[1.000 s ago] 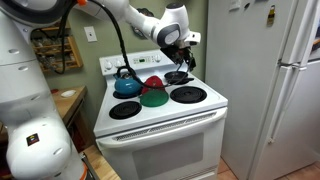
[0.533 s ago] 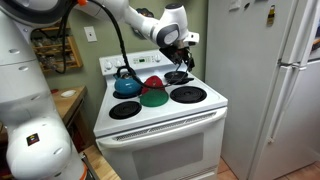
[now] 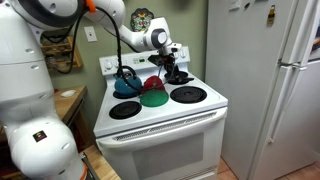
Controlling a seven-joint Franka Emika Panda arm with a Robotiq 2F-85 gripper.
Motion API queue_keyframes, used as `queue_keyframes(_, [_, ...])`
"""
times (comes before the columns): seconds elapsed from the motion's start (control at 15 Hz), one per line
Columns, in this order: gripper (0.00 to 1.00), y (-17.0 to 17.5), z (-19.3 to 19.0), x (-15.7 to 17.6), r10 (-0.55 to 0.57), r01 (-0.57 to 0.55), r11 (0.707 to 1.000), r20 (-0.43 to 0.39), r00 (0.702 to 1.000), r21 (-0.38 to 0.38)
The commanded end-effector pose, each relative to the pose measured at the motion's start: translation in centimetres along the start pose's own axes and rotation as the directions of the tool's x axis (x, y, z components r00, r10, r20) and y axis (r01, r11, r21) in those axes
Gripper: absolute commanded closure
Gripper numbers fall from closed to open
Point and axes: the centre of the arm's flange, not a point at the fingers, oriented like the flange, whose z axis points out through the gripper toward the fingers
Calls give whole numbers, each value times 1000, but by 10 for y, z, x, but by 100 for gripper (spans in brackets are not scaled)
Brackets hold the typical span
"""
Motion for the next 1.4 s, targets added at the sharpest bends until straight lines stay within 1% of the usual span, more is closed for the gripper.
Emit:
queue_keyframes(0.0, [0, -46, 22, 6, 46, -45, 999, 67, 997, -19])
queue_keyframes(0.13, [0, -66, 34, 9, 56, -56, 998, 85, 995, 7])
queue_keyframes(0.27, [0, -83, 46, 17, 62, -64, 997, 71, 996, 38])
queue_keyframes(0.33, [0, -64, 33, 0, 37, -38, 999, 59, 998, 17])
queue_keyframes(0.47, [0, -70, 39, 2, 34, -35, 999, 63, 997, 18])
queue_keyframes(0.73, [0, -68, 35, 4, 37, -38, 999, 55, 998, 20])
queue_keyframes(0.8, [0, -64, 42, 5, 17, -17, 999, 12, 1000, -29])
queue_keyframes(0.87, [0, -67, 34, 5, 25, -26, 1000, 43, 999, 8])
queue_keyframes(1.0, [0, -64, 37, 7, 14, -14, 1000, 32, 999, -11])
queue_keyframes(1.33, [0, -64, 39, 7, 10, -10, 1000, 30, 1000, -16])
